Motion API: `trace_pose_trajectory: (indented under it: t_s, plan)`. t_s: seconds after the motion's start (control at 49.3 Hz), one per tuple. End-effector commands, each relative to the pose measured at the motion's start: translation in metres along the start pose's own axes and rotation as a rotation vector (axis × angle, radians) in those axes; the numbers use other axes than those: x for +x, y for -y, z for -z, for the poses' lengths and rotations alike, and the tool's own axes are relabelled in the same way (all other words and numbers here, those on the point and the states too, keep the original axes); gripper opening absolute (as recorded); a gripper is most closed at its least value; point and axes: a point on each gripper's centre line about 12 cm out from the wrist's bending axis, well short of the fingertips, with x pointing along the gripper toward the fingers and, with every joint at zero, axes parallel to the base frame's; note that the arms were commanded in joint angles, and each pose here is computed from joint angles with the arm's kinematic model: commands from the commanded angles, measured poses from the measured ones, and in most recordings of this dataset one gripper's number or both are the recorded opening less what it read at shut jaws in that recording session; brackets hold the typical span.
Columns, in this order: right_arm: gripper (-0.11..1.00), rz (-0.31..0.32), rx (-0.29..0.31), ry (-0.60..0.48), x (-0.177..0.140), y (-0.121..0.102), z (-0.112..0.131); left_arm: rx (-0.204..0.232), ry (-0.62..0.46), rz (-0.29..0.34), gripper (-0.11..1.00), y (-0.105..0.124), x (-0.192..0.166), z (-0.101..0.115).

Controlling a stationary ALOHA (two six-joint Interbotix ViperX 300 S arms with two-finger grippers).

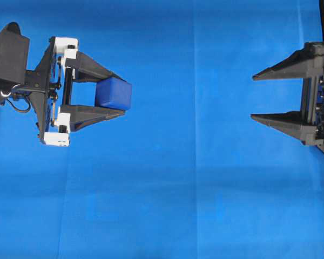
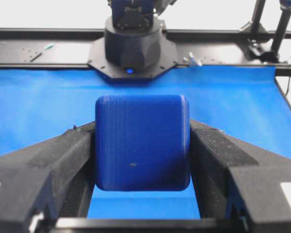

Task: Handover the blue block to the right arm after grasping it with the left arm, then place it in the designated position.
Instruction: 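Rotate the right gripper and open it toward the held cube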

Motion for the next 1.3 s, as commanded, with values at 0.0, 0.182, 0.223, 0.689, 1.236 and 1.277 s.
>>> trace_pose_trajectory:
  t_s: [0.0,0.182,0.223,0.689,1.236,1.277]
  plan:
    - [0.95,0.005,-0.133,0.038,0.002,0.006,-0.013,-0.001,0.034,0.006,0.49,0.002,0.000,-0.010]
    - [0.95,-0.014,-0.427,0.060,0.003,0.005,-0.020,-0.001,0.034,0.009,0.49,0.003,0.000,-0.010]
    - [0.95,-0.020,-0.485,0.063,0.003,0.004,-0.020,-0.001,0.035,0.009,0.49,0.003,0.000,-0.010]
    - [0.94,-0.109,-0.857,0.043,0.006,-0.010,-0.017,-0.002,0.041,0.009,0.49,0.003,0.000,-0.011]
    - [0.92,-0.141,-0.855,0.023,0.009,-0.015,-0.013,-0.002,0.041,0.009,0.49,0.003,0.000,-0.011]
    - [0.92,-0.142,-0.855,0.022,0.009,-0.015,-0.013,-0.002,0.043,0.009,0.49,0.003,0.000,-0.012]
